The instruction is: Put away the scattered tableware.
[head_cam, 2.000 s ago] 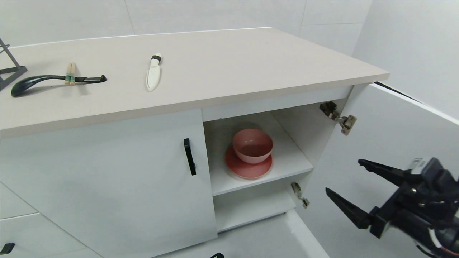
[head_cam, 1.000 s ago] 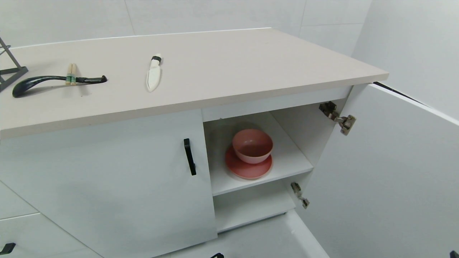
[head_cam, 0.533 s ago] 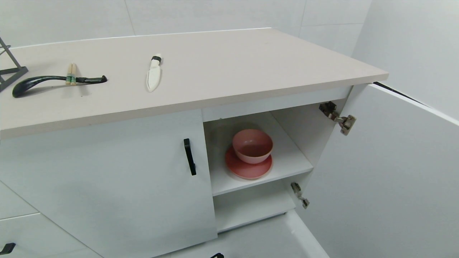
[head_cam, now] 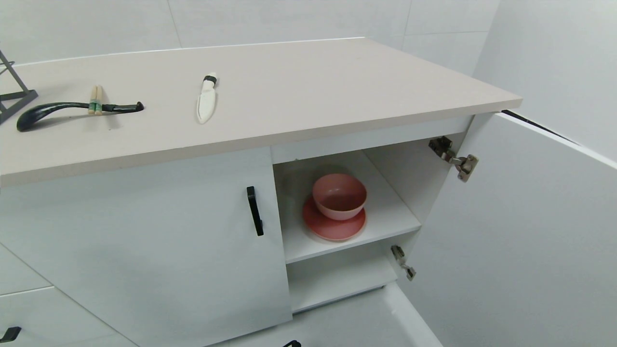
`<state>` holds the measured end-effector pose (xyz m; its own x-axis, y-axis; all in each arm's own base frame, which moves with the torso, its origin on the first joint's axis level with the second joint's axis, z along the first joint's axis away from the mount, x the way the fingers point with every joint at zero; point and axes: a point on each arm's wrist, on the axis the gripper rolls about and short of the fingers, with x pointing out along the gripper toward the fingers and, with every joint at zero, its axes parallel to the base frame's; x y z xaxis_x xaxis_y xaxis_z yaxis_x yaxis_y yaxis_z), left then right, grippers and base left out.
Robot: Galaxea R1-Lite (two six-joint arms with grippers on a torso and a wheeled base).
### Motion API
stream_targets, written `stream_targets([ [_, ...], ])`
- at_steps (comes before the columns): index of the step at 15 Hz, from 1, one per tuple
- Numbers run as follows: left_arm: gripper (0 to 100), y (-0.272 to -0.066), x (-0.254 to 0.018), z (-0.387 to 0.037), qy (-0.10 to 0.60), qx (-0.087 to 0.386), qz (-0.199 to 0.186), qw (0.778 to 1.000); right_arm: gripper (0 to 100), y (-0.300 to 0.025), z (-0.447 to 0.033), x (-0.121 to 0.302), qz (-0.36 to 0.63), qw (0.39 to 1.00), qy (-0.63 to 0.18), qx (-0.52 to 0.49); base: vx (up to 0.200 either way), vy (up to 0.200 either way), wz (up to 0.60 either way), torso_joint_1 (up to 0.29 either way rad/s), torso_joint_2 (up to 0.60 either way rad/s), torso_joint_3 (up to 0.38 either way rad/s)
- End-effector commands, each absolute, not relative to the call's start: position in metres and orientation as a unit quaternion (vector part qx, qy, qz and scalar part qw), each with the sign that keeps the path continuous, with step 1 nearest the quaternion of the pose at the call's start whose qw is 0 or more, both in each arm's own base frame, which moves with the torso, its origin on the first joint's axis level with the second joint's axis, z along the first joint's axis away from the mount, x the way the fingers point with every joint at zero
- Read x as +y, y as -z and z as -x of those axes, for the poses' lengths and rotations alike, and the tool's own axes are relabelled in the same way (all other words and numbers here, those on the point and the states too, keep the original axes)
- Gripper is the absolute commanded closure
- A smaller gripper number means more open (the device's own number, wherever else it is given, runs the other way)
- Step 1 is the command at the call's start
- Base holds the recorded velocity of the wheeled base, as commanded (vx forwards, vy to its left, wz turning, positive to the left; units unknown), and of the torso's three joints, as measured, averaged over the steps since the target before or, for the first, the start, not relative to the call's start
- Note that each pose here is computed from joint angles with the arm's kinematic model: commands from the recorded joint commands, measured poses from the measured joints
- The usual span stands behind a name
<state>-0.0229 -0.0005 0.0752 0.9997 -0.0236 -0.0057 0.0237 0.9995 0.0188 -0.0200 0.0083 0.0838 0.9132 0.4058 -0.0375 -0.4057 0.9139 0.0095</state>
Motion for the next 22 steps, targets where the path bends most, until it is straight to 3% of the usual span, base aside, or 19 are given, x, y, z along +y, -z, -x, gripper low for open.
stream_targets([
  [1,0,-0.0751,-0.0004,0.0229,0.012,0.003,-0.01,1.0,0,-0.0838,0.0184,0.0092,-0.001,0.987,-0.157,0.018,0.0,0.0,0.0,0.0,0.0,0.0],
  [3,0,-0.0751,-0.0004,0.0229,0.011,0.003,-0.009,1.0,0,-0.0828,0.0175,0.0083,0.005,0.99,-0.137,0.015,0.0,0.0,0.0,0.0,0.0,0.0],
  [5,0,-0.0751,-0.0004,0.0229,0.011,0.003,-0.006,1.0,0,-0.0794,0.0165,0.0014,0.047,0.998,0.015,0.029,0.0,0.0,0.0,0.0,0.0,0.0],
  [8,0,-0.0751,-0.0004,0.0229,0.011,0.003,-0.006,1.0,0,-0.0791,0.0165,0.0019,0.041,0.999,0.003,0.03,0.0,0.0,0.0,0.0,0.0,0.0],
  [17,0,-0.0753,-0.0003,0.0229,0.009,0.002,-0.006,1.0,0,-0.0769,0.0228,0.0009,0.013,1.0,-0.019,-0.007,-0.2,0.0,0.0,0.004,0.0,0.002],
  [22,0,-0.0751,-0.0003,0.0229,0.009,0.003,-0.005,1.0,0,-0.0769,0.0228,0.0009,0.013,1.0,-0.019,-0.007,-0.04,-0.2,0.0,0.002,0.0,0.002],
])
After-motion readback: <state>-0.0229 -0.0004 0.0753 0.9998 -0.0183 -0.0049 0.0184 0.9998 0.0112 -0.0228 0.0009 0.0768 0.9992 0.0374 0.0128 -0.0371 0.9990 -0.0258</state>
